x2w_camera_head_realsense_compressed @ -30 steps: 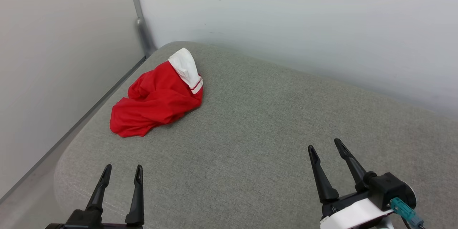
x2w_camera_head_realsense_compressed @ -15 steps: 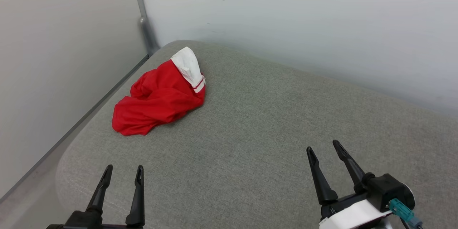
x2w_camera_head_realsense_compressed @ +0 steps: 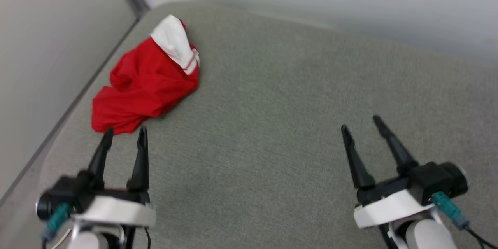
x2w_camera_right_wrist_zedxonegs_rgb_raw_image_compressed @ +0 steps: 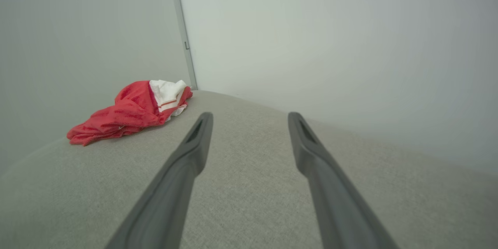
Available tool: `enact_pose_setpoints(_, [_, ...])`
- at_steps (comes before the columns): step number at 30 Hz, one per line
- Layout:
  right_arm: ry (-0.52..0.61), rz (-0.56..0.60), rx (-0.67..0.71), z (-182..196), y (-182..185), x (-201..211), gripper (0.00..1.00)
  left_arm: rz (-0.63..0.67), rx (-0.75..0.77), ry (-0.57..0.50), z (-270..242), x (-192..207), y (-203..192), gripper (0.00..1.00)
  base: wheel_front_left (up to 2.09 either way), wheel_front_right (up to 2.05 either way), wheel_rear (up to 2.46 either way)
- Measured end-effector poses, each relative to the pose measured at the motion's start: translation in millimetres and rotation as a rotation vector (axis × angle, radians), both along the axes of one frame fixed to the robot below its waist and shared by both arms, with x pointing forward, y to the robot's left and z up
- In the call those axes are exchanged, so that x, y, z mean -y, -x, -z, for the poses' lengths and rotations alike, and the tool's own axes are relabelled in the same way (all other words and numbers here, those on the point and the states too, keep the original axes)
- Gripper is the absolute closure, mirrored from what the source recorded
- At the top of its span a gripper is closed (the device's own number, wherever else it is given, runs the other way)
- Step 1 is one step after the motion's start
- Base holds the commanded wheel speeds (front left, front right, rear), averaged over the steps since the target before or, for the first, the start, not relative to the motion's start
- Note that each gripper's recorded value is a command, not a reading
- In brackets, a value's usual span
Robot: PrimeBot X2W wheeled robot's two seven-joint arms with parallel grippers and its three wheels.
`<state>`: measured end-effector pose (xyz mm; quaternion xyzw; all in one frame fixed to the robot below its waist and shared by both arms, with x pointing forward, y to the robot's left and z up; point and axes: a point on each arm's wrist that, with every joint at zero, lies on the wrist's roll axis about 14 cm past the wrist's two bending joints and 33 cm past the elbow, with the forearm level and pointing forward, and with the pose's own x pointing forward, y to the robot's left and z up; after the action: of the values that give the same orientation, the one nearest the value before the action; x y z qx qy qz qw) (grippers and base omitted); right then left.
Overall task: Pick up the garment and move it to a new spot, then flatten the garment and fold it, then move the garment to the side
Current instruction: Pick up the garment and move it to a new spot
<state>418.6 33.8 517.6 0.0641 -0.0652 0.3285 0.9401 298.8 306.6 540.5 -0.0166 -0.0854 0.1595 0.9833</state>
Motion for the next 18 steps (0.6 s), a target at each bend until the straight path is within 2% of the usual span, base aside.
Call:
enact_pose_setpoints(5, [0.019, 0.027, 0.026, 12, -27, 4, 0.0, 0.083, -0.114, 0.011, 25, -20, -56, 0.0, 0.0, 0.0, 0.0])
enact_pose_setpoints(8, [0.02, 0.06, 0.018, 24, -43, 13, 0.0, 0.127, -0.256, -0.021, 42, -41, -89, 0.0, 0.0, 0.0, 0.0])
enact_pose_setpoints(11, [0.026, 0.081, -0.001, 36, -50, 20, 0.0, 0.137, -0.332, -0.004, 50, -55, -109, 0.0, 0.0, 0.0, 0.0])
enact_pose_setpoints(14, [0.04, 0.105, -0.027, 54, -58, 29, 0.0, 0.158, -0.488, 0.003, 66, -72, -133, 0.0, 0.0, 0.0, 0.0])
enact_pose_setpoints(16, [0.054, 0.122, -0.046, 66, -61, 36, 0.0, 0.166, -0.589, 0.037, 78, -79, -146, 0.0, 0.0, 0.0, 0.0])
enact_pose_setpoints(18, [0.064, 0.141, -0.061, 75, -65, 43, 0.0, 0.179, -0.663, 0.117, 92, -79, -158, 0.0, 0.0, 0.0, 0.0])
